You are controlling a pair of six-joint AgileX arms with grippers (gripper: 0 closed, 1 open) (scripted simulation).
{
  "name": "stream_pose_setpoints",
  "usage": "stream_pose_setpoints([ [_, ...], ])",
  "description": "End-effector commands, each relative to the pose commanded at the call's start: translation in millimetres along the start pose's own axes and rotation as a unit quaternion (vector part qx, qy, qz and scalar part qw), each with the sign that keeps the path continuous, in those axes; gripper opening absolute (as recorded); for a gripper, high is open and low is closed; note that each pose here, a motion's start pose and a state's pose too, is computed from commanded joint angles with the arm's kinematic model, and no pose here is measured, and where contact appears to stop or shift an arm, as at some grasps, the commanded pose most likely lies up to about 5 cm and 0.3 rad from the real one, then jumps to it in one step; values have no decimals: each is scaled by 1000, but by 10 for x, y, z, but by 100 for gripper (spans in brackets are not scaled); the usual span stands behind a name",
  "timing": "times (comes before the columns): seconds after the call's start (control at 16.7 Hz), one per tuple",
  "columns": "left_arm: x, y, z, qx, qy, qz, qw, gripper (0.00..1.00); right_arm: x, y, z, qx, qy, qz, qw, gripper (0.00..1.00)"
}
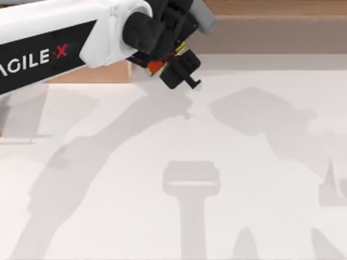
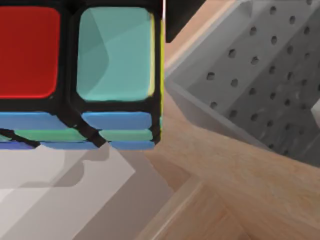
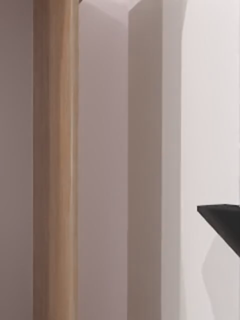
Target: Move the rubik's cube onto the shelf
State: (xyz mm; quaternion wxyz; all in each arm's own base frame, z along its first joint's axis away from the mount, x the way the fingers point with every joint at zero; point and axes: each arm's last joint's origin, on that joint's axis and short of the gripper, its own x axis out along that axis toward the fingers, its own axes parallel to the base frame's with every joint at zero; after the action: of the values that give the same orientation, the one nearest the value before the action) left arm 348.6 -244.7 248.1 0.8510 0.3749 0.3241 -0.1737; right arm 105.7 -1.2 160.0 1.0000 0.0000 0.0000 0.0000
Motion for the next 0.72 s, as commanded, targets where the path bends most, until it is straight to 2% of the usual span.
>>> stream_pose_setpoints([
  [0.18, -313, -720, 209, 18, -108, 6, 994, 0, 0, 0, 0, 0, 0, 0, 1000, 100],
  [0.36, -629, -1336, 322, 6, -211, 2, 977, 0, 0, 0, 0, 0, 0, 0, 1000, 100],
  [0.54, -910, -1817, 376, -30, -301, -9, 953, 0, 0, 0, 0, 0, 0, 0, 1000, 100],
  [0.72, -1093, -2125, 420, -86, -373, -18, 924, 0, 0, 0, 0, 0, 0, 0, 1000, 100],
])
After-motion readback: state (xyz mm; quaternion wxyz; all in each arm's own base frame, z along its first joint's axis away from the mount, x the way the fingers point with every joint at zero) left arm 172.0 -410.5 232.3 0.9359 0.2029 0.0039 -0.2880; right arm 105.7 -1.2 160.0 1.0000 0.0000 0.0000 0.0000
